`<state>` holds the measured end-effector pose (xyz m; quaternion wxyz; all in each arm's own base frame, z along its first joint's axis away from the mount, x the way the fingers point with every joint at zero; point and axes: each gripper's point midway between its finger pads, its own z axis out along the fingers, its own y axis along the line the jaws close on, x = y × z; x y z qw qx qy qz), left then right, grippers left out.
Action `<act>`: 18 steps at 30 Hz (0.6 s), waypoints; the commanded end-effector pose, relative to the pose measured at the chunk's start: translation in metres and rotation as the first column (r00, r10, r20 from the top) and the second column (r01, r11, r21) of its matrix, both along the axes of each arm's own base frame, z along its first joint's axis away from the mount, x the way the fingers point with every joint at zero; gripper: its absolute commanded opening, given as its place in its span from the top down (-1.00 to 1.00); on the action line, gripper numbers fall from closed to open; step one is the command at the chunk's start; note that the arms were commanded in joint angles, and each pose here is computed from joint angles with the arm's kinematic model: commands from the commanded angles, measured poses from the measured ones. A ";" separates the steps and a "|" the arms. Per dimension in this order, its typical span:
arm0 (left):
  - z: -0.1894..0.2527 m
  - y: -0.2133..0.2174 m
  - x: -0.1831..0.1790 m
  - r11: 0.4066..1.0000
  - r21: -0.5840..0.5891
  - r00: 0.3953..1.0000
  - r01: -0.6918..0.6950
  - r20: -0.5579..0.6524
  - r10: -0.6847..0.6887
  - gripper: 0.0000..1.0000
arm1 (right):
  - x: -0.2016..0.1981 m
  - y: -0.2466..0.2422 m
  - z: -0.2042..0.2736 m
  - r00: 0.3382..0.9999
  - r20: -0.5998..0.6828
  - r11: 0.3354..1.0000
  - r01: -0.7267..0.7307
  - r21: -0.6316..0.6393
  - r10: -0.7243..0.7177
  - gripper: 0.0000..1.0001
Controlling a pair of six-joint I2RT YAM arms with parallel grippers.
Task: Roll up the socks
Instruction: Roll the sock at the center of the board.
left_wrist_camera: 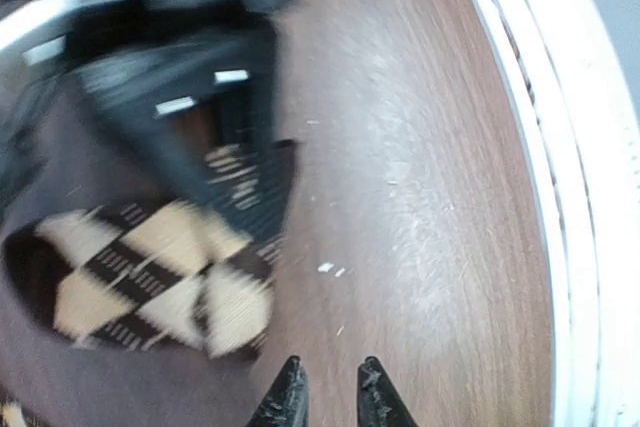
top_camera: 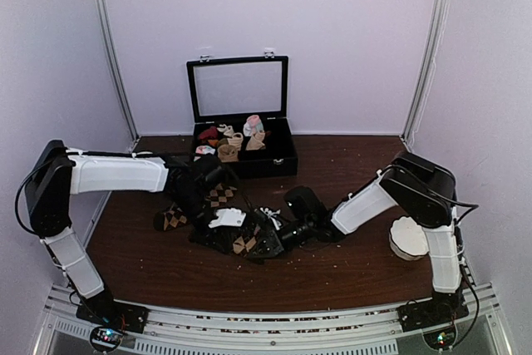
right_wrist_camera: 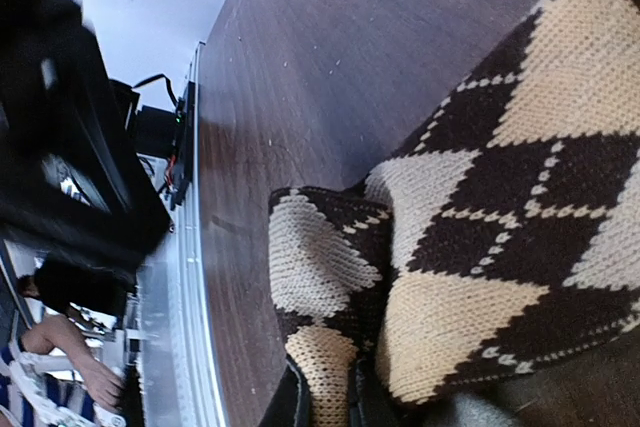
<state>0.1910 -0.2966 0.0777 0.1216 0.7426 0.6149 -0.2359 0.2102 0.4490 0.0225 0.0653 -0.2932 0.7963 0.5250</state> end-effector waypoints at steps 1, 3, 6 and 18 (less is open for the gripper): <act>-0.019 -0.017 0.017 0.997 0.058 0.978 0.048 0.199 -0.058 0.61 | -0.022 -0.055 -0.094 0.941 -0.277 0.934 0.093 -0.345 -0.196 1.00; -0.023 -0.024 0.026 0.997 0.068 0.964 0.030 0.262 -0.047 0.56 | -0.022 -0.055 -0.094 0.935 -0.290 0.933 0.098 -0.346 -0.206 1.00; -0.026 -0.029 0.031 0.997 0.075 0.947 0.026 0.318 -0.049 0.53 | -0.022 -0.055 -0.094 0.928 -0.305 0.933 0.102 -0.346 -0.215 1.00; -0.055 -0.023 0.021 0.985 0.167 0.941 0.048 0.322 -0.101 0.35 | -0.018 -0.055 -0.090 0.925 -0.309 0.935 0.111 -0.336 -0.220 1.00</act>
